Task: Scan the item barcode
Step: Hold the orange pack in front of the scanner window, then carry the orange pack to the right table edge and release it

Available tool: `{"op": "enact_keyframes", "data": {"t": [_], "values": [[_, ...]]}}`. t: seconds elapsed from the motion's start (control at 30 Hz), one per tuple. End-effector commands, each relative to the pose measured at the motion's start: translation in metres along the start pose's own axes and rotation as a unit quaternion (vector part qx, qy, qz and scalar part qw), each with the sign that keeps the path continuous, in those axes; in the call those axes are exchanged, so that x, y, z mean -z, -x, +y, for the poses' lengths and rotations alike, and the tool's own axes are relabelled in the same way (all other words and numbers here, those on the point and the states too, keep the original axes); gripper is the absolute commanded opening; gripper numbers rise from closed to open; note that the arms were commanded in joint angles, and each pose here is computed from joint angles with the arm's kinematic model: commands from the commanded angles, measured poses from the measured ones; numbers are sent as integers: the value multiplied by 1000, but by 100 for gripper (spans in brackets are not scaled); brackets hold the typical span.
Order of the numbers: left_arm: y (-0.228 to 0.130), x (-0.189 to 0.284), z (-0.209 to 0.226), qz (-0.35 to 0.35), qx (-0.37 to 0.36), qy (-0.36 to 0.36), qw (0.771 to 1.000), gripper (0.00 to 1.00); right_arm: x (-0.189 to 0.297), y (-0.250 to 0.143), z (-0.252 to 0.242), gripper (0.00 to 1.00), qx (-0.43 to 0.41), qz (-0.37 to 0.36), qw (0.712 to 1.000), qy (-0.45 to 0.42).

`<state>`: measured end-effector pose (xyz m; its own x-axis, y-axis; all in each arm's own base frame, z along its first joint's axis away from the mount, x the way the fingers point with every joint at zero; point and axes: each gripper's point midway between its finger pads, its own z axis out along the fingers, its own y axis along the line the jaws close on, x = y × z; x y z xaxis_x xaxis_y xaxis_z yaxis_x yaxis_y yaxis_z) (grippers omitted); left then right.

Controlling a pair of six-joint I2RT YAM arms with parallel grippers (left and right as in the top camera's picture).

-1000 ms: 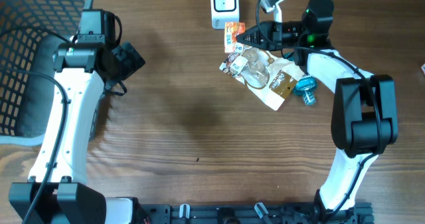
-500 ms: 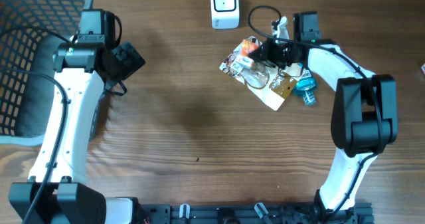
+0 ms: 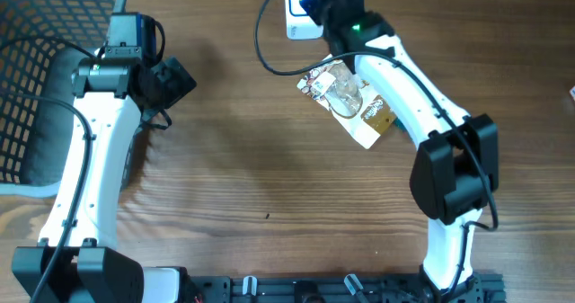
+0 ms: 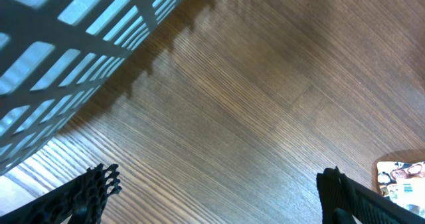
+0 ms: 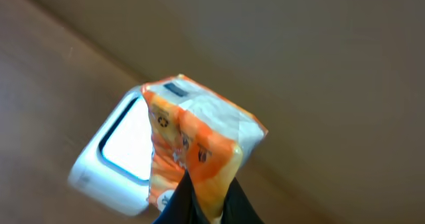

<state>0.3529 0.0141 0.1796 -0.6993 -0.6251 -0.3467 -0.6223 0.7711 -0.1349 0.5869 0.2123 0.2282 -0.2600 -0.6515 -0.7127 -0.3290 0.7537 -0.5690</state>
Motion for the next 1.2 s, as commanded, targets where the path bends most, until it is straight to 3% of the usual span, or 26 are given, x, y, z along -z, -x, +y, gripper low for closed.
{"op": "enact_keyframes", "data": {"t": [0.0, 0.13, 0.23, 0.33, 0.4, 0.53, 0.6, 0.67, 0.73, 0.83, 0.9, 1.0, 1.17], "values": [[2, -1, 2, 0, 11, 1, 1000, 100, -31, -21, 8, 5, 88, 15, 996, -19], [2, -1, 2, 0, 11, 1, 1000, 100, -60, -54, 38, 5, 138, 40, 990, 1], [2, -1, 2, 0, 11, 1, 1000, 100, -62, -47, 33, 5, 95, 24, 995, -18], [2, -1, 2, 0, 11, 1, 1000, 100, -58, -45, 13, 5, 27, 31, 997, -67], [2, -1, 2, 0, 11, 1, 1000, 100, -47, -41, -18, 5, -64, 30, 991, -114], [2, -1, 2, 0, 11, 1, 1000, 100, -17, -62, -99, 5, -257, 39, 952, -161], [2, -1, 2, 0, 11, 1, 1000, 100, 9, -146, -172, 5, -373, 121, 896, -209], [2, -1, 2, 0, 11, 1, 1000, 100, 28, -218, -207, 5, -412, 196, 858, -235], [2, -1, 2, 0, 11, 1, 1000, 100, 71, -318, -243, 5, -465, 291, 785, -286], [2, -1, 2, 0, 11, 1, 1000, 100, 135, -435, -273, 5, -531, 365, 694, -320], [2, -1, 2, 0, 11, 1, 1000, 100, 174, -490, -280, 5, -554, 394, 648, -344], [2, -1, 2, 0, 11, 1, 1000, 100, 216, -537, -291, 5, -575, 407, 602, -376], [2, -1, 2, 0, 11, 1, 1000, 100, 219, -544, -301, 8, -576, 393, 601, -390]]}}
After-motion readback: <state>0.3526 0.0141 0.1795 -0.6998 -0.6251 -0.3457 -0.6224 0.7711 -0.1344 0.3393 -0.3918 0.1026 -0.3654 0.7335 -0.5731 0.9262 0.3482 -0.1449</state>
